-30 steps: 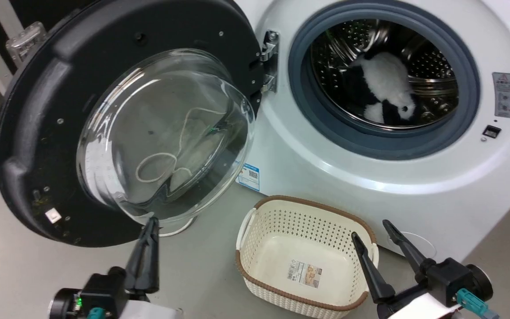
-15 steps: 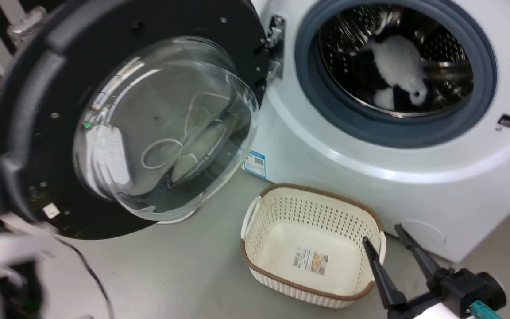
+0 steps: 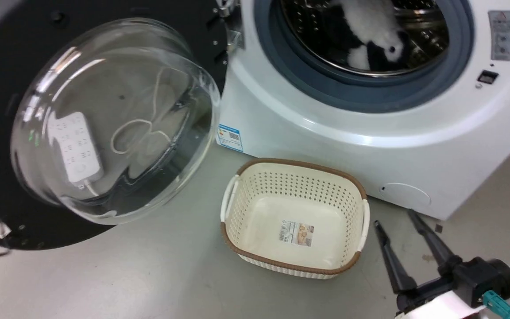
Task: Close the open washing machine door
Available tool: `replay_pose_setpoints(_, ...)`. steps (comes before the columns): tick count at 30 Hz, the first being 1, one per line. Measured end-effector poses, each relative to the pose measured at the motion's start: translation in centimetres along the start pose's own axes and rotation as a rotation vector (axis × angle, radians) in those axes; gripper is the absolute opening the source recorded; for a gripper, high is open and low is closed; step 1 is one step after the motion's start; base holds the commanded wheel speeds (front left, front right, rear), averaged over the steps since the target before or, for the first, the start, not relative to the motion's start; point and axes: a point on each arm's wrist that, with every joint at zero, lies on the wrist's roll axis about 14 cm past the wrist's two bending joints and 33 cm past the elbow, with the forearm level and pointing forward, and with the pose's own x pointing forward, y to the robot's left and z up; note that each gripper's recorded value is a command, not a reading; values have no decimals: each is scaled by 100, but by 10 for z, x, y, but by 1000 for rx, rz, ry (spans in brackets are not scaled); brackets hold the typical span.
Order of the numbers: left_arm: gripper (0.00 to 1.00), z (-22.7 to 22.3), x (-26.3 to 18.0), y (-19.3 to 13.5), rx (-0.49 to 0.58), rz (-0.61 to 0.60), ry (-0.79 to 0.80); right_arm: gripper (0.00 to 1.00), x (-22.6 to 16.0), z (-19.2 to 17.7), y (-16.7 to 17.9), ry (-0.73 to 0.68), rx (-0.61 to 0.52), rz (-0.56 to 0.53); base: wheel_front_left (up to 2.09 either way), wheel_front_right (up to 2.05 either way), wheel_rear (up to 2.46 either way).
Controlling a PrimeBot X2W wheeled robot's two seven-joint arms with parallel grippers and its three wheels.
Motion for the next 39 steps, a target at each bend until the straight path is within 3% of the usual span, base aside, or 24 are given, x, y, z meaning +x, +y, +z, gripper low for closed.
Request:
replay_pose_setpoints(7, 0, -24, 9, 32, -175, 132, 195, 100, -5, -3, -7, 11, -4, -17, 0, 0, 0)
replay_pose_setpoints(13, 0, -60, -5, 18, -291, 74, 425, 100, -5, 0, -5, 6, -9, -15, 0, 0, 0)
replay_pose_setpoints(19, 0, -78, -32, 9, -299, -2, 579, 100, -4, 4, 2, -2, -10, -1, 0, 0, 0)
replay_pose_setpoints(28, 0, -133, -110, -19, -409, -166, 866, 100, -10, 23, -2, -44, -28, -39, 0, 0, 0)
replay_pose_setpoints(32, 0, -157, -156, -41, -513, -249, 982, 100, -17, 33, -10, -69, -46, -82, 0, 0, 0)
replay_pose_setpoints(39, 0, -206, -215, -66, -603, -292, 1177, 100, -38, 41, -33, -81, -69, -182, 0, 0, 0)
